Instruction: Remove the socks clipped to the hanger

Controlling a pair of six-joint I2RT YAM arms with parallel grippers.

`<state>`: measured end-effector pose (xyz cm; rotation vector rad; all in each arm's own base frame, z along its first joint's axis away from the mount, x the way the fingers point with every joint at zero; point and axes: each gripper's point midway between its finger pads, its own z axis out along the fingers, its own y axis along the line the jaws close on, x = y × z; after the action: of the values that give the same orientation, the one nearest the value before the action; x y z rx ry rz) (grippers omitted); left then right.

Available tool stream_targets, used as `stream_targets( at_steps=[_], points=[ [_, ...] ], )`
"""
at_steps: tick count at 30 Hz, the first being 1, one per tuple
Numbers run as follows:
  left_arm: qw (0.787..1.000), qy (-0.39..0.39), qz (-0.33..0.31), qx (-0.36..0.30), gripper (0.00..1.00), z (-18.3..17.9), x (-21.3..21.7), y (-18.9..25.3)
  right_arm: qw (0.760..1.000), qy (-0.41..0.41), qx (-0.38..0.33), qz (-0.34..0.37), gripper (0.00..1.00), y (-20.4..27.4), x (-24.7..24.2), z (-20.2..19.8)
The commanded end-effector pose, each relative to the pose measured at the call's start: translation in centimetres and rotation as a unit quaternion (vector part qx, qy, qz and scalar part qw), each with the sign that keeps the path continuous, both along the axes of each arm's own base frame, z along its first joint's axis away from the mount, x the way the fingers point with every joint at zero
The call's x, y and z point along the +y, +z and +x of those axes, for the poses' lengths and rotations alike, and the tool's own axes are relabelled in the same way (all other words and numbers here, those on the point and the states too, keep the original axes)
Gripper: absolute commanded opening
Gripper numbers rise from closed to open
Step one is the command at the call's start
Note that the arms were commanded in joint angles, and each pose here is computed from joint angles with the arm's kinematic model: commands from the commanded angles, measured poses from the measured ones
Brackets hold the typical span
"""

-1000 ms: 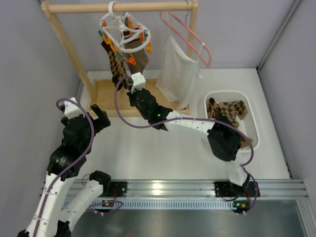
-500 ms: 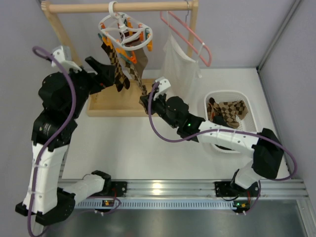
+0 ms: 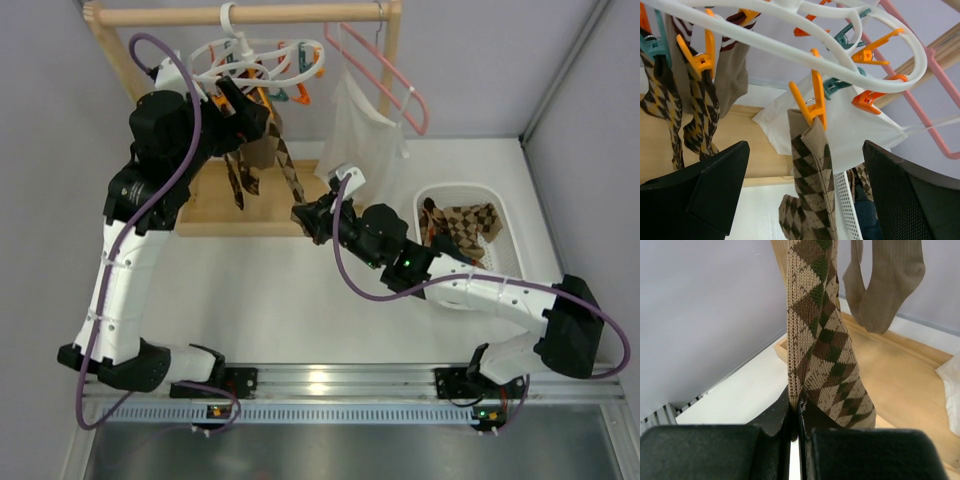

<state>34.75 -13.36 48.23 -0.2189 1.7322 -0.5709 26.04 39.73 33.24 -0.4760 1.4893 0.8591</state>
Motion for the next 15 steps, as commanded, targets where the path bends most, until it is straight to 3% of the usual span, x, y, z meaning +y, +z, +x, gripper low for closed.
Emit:
stream_targets(
  at_steps=[1, 10, 15],
  points=[
    [0.999, -0.001, -0.024, -0.038, 0.98, -0.1, -0.3, 3.1, 0.999, 0.040, 0.012, 0.016, 0.00, -0.2, 1.4, -1.4],
    [0.998, 0.044, 0.009, -0.038, 0.92, 1.9, -0.3, 2.7, 0.999, 0.028, 0.017, -0.001, 0.00, -1.0, 3.4, -1.4],
    [0.995, 0.087, 0.037, -0.026, 0.83, 2.9, 0.4, 1.3, 1.000, 0.019, 0.012, -0.013, 0.00, -1.2, 4.3, -2.0]
  ],
)
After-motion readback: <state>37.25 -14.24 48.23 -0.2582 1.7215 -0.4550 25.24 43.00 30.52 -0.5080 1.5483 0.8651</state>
